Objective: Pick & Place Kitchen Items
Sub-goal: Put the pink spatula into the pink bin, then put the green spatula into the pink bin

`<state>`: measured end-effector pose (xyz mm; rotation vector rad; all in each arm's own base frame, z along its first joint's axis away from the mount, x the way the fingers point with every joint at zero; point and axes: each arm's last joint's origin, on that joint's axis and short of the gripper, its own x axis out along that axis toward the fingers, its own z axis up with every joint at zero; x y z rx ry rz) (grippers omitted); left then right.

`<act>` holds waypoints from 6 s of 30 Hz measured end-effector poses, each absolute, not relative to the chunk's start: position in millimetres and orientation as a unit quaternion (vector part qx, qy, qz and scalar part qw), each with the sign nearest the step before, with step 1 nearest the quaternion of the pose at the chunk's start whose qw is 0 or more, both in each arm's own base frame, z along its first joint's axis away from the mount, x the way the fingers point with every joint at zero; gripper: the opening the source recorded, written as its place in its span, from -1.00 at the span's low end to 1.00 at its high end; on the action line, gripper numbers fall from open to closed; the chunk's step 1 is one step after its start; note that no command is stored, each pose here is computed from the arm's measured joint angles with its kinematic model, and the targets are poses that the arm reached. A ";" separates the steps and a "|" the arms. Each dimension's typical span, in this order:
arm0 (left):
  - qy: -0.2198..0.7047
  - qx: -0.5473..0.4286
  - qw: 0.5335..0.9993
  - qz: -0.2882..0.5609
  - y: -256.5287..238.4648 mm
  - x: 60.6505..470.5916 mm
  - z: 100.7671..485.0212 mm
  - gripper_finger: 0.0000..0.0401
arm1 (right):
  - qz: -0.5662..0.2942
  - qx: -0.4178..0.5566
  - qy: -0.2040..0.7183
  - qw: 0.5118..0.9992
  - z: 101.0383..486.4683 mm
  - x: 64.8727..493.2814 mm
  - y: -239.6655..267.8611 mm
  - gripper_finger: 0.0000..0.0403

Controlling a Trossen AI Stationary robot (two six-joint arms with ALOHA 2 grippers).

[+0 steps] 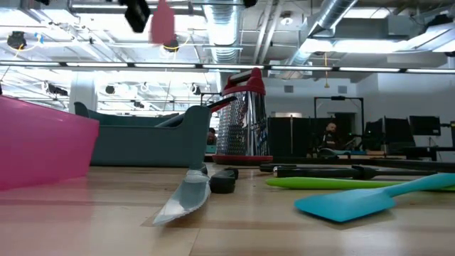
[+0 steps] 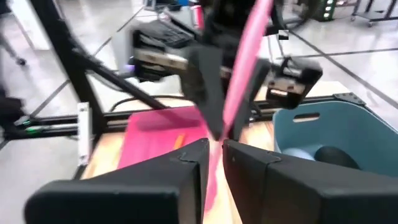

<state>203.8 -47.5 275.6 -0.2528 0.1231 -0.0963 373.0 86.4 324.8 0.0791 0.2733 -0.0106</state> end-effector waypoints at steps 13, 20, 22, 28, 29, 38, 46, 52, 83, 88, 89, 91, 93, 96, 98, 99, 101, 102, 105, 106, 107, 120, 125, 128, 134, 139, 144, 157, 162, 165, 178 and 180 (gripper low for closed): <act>0.238 -0.219 0.943 -0.080 -80.0 154.3 256.9 -1.00 | -0.051 0.020 0.171 0.984 356.1 322.0 97.7 -0.71; 0.348 -0.221 0.908 -0.070 -101.5 142.0 233.5 -1.00 | -0.058 0.017 0.180 0.982 349.7 327.6 96.6 -0.71; 0.371 -0.213 0.902 -0.062 -106.0 143.3 226.3 -1.00 | -0.059 0.018 0.186 0.981 346.1 329.6 96.8 -0.71; 0.399 -0.219 0.888 -0.069 -113.5 150.0 217.0 -1.00 | -0.060 0.033 0.201 0.977 335.4 337.1 99.2 -0.71; 0.408 -0.224 0.882 -0.077 -114.5 150.0 216.2 -1.00 | -0.061 0.035 0.204 0.976 334.8 336.8 99.3 -0.71; 0.481 -0.231 0.832 -0.151 -138.3 145.5 203.0 -1.00 | -0.062 0.068 0.205 0.974 335.1 334.8 102.5 -0.71; 0.535 -0.265 0.780 -0.187 -169.4 122.8 195.9 -1.00 | -0.053 0.081 0.205 0.974 335.1 331.9 111.3 -0.71; 0.552 -0.261 0.773 -0.175 -174.4 110.7 193.7 -1.00 | -0.050 0.074 0.206 0.975 335.1 331.4 112.8 -0.71; 0.521 -0.232 0.819 0.059 -129.2 132.0 180.6 -1.00 | -0.027 0.087 0.224 0.970 331.8 321.5 134.1 -0.71; 0.509 -0.224 0.828 0.066 -128.0 132.2 181.7 -1.00 | -0.035 0.099 0.211 0.972 333.7 319.2 140.8 -0.71; 0.507 -0.219 0.832 0.060 -128.0 132.3 184.0 -1.00 | -0.039 0.097 0.209 0.972 333.7 318.6 141.8 -0.71; 0.501 -0.206 0.840 0.028 -130.2 133.7 194.9 -1.00 | -0.041 0.100 0.208 0.972 333.8 317.7 143.6 -0.71; 0.492 -0.195 0.849 -0.022 -134.7 135.0 211.2 -1.00 | -0.042 0.112 0.208 0.971 333.7 317.0 145.0 -0.71; 0.465 -0.166 0.865 -0.089 -141.8 133.9 236.8 -1.00 | -0.044 0.124 0.207 0.969 333.7 316.9 145.3 -0.71; 0.447 -0.132 0.874 -0.136 -147.5 131.8 250.5 -1.00 | -0.043 0.124 0.207 0.969 333.7 316.2 146.6 -0.71; 0.441 -0.110 0.876 -0.160 -150.4 130.4 255.6 -1.00 | -0.047 0.123 0.206 0.970 333.7 316.2 146.4 -0.71; 0.434 -0.058 0.874 -0.211 -156.2 126.4 259.6 -1.00 | -0.054 0.120 0.206 0.970 331.2 318.1 147.0 -0.71; 0.432 -0.032 0.871 -0.232 -158.7 124.9 259.2 -1.00 | -0.056 0.119 0.208 0.969 329.6 319.5 146.9 -0.71; 0.441 0.014 0.857 -0.267 -164.7 123.6 252.2 -1.00 | -0.061 0.113 0.214 0.968 326.1 320.0 147.1 -0.71; 0.451 0.018 0.850 -0.272 -166.2 124.0 248.3 -1.00 | -0.061 0.115 0.212 0.969 325.6 321.8 148.2 -0.71; 0.461 0.021 0.844 -0.274 -167.5 124.4 243.6 -1.00 | -0.062 0.117 0.212 0.968 323.4 324.0 149.4 -0.71; 0.554 0.041 0.797 -0.238 -182.2 133.6 200.1 -0.99 | -0.071 0.103 0.248 0.961 296.7 334.3 159.0 -0.71; 0.575 0.031 0.783 -0.233 -185.1 134.5 193.5 -0.93 | -0.069 0.105 0.245 0.961 298.5 334.1 159.1 -0.71; 0.576 0.030 0.783 -0.232 -184.9 134.9 193.3 -0.85 | -0.069 0.106 0.244 0.961 298.6 334.2 159.1 -0.71; 0.582 0.003 0.787 -0.206 -181.2 139.8 193.2 -0.56 | -0.070 0.104 0.248 0.961 298.0 333.9 158.8 -0.71; 0.582 -0.029 0.792 -0.183 -175.9 145.0 196.1 -0.34 | -0.073 0.099 0.259 0.958 295.9 332.6 158.3 -0.71; 0.545 -0.109 0.814 -0.168 -164.2 150.6 224.7 -0.19 | -0.092 0.083 0.339 0.932 287.6 322.3 153.6 -0.61; 0.196 -0.254 0.930 -0.181 -115.8 125.5 339.1 -0.20 | -0.094 0.032 0.516 0.851 258.3 312.4 150.6 0.05; 0.095 -0.247 0.942 -0.206 -105.5 116.7 362.0 -0.21 | -0.056 0.027 0.578 0.814 219.8 326.1 161.9 0.19; 0.074 -0.245 0.944 -0.209 -103.6 115.0 366.3 -0.21 | -0.045 0.017 0.597 0.801 199.3 333.3 166.4 0.19; 0.088 -0.236 0.946 -0.205 -111.1 122.3 361.2 -0.21 | -0.051 0.005 0.650 0.758 157.6 345.4 159.2 0.17; 0.090 -0.235 0.946 -0.205 -111.7 122.8 360.7 -0.21 | -0.050 0.000 0.653 0.756 156.7 344.9 158.9 0.17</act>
